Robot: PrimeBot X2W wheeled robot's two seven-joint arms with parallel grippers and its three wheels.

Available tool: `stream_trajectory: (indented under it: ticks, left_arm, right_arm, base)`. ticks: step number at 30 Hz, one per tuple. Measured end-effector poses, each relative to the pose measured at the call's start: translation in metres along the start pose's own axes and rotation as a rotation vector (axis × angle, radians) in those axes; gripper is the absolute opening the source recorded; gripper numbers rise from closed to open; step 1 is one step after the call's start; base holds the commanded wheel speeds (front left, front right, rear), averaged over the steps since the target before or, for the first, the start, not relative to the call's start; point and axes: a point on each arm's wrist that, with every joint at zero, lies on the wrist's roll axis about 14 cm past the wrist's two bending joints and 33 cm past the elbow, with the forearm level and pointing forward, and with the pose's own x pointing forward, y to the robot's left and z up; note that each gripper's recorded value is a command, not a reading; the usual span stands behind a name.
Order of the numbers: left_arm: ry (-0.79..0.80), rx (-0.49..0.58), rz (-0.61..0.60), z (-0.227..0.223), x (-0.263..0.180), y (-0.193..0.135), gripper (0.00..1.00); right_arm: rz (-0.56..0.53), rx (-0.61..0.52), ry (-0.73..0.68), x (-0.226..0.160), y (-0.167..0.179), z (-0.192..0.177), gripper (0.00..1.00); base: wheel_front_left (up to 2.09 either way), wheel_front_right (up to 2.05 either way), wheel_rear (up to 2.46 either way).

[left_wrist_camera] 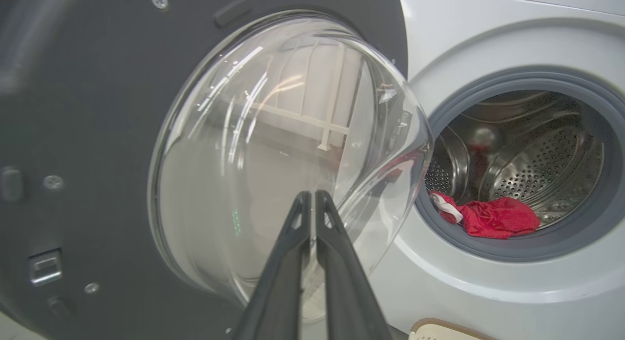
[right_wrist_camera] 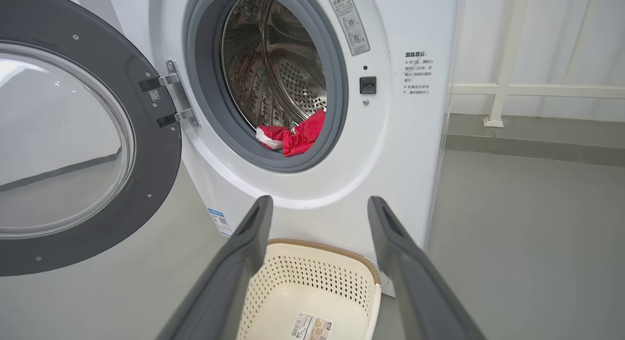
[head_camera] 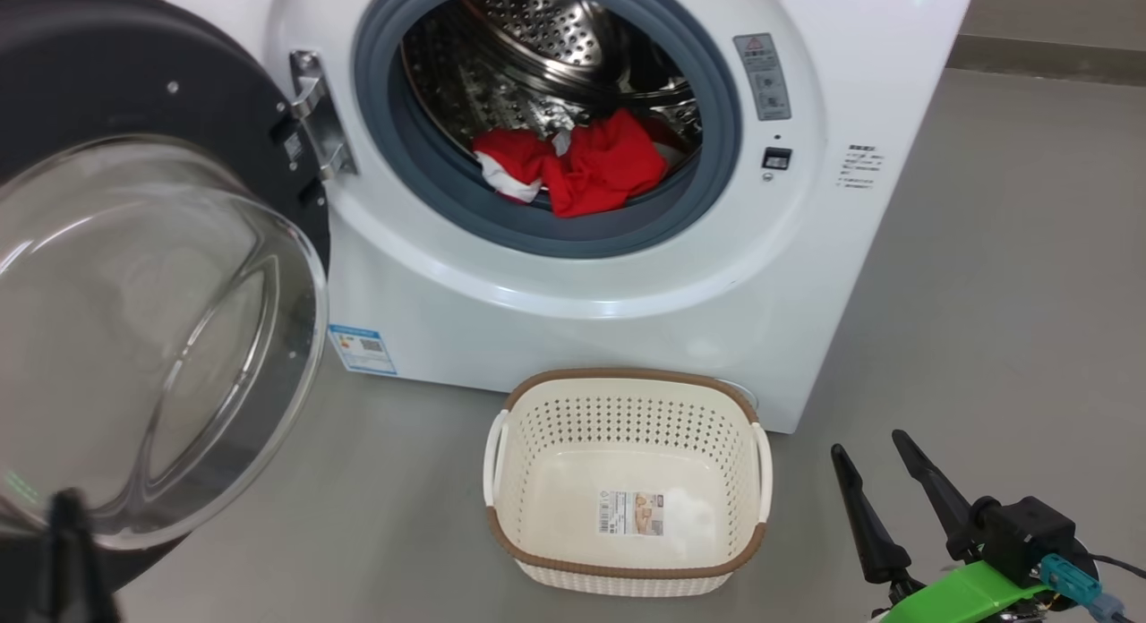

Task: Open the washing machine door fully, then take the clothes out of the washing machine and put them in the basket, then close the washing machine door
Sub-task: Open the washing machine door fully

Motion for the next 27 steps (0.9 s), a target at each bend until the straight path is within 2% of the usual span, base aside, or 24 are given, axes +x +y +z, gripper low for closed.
stream_trajectory:
  ticks: [2,3,4,8,10,11,27]
  left_arm:
    - [0.006,-0.002,-0.05,-0.002,-0.003,-0.015,0.28]
    - [0.008,-0.011,-0.072,-0.003,-0.004,-0.022,0.28]
    - [0.011,-0.018,-0.092,-0.004,-0.005,-0.029,0.35]
    - [0.041,-0.029,-0.186,-0.014,-0.01,-0.06,0.5]
    - [0.051,-0.032,-0.223,-0.017,-0.011,-0.072,0.76]
    - [0.057,-0.033,-0.237,-0.019,-0.012,-0.077,1.0]
    - [0.12,-0.047,-0.5,-0.041,-0.018,-0.166,1.0]
  right_arm:
    - [-0.014,-0.001,-0.005,-0.003,-0.004,0.002,1.0]
    - [-0.023,-0.001,-0.005,-0.005,-0.007,0.002,1.0]
    - [-0.031,-0.001,-0.007,-0.007,-0.009,0.002,1.0]
    - [-0.071,-0.003,-0.027,-0.013,-0.021,0.009,1.0]
    - [-0.086,-0.003,-0.034,-0.015,-0.025,0.011,1.0]
    - [-0.095,-0.003,-0.037,-0.017,-0.028,0.012,1.0]
    - [-0.266,-0.003,-0.087,-0.05,-0.078,0.026,1.0]
  base:
    - [0.0,0.0,0.0]
    - [0.0,0.0,0.0]
    - [0.0,0.0,0.0]
    - [0.0,0.0,0.0]
    - [0.0,0.0,0.0]
    - [0.0,0.0,0.0]
    - [0.0,0.0,0.0]
